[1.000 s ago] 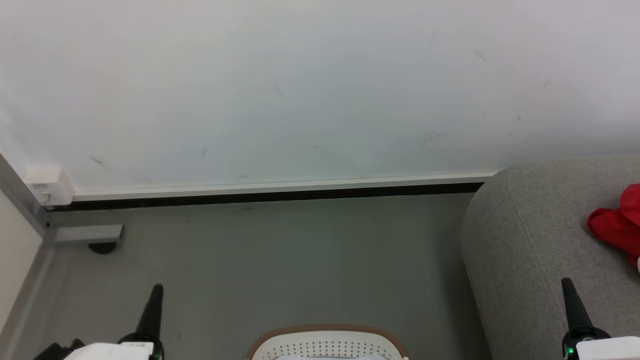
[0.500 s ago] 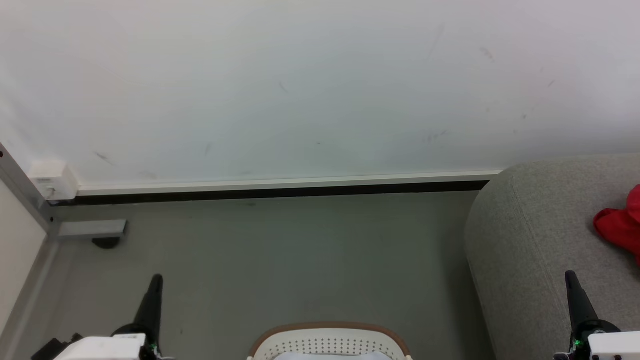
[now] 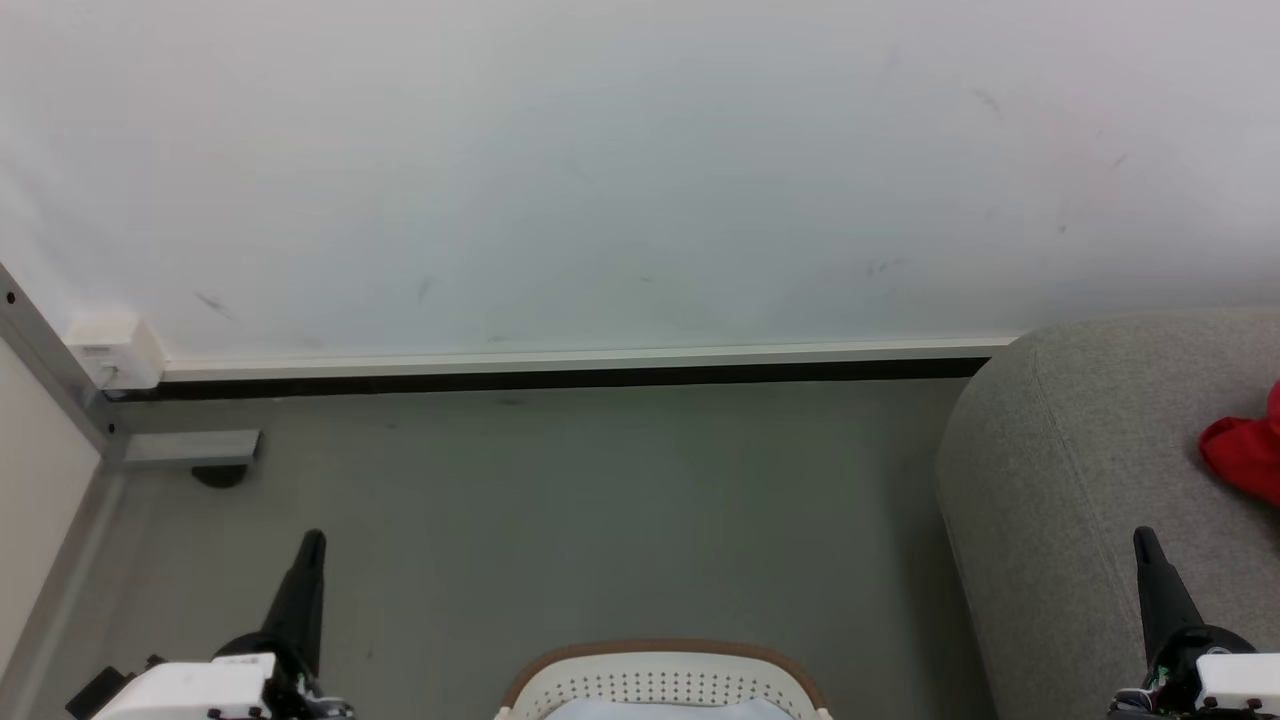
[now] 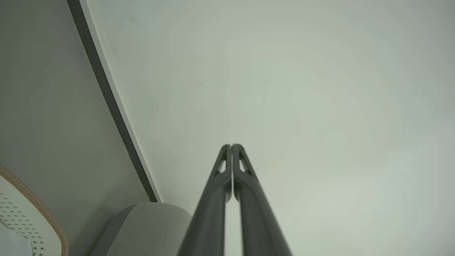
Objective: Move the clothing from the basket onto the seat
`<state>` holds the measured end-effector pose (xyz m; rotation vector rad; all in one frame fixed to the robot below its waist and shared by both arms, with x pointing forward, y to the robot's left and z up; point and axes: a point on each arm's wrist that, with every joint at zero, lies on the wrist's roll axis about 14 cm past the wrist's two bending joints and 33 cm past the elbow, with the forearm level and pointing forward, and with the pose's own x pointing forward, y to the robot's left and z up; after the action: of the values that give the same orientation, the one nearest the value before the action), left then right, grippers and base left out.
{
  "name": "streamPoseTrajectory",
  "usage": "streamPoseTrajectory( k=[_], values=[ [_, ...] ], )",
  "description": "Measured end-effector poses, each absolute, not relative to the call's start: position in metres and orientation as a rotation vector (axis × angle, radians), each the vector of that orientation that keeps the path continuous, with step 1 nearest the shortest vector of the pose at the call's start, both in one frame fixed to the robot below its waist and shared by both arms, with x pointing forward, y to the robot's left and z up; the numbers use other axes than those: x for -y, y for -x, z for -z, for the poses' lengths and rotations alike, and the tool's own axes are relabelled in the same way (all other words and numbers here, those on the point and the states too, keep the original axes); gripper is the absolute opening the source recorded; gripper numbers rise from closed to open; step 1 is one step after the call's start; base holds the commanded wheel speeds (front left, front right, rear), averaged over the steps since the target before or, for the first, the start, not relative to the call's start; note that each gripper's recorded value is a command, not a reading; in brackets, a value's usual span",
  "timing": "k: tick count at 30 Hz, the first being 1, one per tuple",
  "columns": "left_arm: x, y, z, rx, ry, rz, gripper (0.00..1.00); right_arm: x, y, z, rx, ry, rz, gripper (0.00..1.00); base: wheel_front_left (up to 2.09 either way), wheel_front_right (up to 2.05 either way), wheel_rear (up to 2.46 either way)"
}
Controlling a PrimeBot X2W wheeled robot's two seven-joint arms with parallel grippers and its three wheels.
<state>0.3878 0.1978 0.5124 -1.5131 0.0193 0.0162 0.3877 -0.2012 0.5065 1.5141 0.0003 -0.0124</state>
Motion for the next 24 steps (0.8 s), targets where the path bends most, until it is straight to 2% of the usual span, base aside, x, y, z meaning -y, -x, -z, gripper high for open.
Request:
streamPoseTrajectory(
  k=[24],
  values=[
    [-0.1998,-0.3893,-0.5164,-0.006,1.569,-0.005,0.0,0.1997,-0.391,-0.5086,0.0,-1.574,-0.002,0.0,0.0,0.0,0.0]
  ],
)
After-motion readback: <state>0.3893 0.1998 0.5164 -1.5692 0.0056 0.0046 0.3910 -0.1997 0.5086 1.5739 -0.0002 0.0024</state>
